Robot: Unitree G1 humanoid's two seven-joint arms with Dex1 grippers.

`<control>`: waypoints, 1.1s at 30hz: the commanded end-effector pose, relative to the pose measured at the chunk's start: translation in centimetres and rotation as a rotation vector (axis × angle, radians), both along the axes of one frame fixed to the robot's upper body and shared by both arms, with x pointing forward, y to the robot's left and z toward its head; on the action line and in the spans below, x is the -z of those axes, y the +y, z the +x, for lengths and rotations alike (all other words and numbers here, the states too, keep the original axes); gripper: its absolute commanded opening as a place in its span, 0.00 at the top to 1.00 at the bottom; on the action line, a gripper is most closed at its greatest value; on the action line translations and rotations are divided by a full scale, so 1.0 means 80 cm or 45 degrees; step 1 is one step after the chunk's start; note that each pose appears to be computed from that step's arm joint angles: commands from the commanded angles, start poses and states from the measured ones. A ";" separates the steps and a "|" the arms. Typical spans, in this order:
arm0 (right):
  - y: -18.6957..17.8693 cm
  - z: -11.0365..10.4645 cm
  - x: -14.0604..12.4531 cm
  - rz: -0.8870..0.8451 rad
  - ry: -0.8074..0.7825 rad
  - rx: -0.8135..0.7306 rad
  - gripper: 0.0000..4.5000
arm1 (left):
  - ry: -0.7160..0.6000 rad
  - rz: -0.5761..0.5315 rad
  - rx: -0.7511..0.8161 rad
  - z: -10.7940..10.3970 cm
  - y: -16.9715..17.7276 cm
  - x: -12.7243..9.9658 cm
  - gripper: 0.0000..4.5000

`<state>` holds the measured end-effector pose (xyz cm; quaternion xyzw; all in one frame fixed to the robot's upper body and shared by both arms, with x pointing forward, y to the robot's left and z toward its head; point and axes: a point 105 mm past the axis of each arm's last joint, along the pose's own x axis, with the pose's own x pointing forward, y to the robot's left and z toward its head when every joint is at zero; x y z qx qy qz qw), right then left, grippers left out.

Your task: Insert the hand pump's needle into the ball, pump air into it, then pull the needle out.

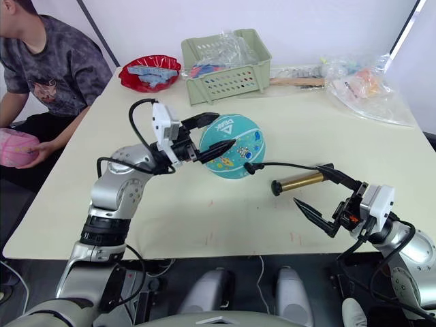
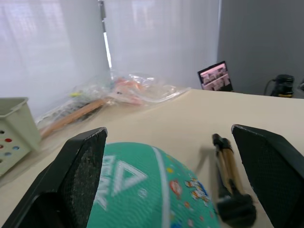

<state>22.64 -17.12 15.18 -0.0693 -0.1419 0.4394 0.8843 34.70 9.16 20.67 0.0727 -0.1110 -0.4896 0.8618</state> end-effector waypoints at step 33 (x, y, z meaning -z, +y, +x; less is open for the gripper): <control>0.004 0.002 -0.009 0.038 -0.094 -0.014 0.00 | 0.100 0.107 -0.220 0.041 -0.009 0.000 0.00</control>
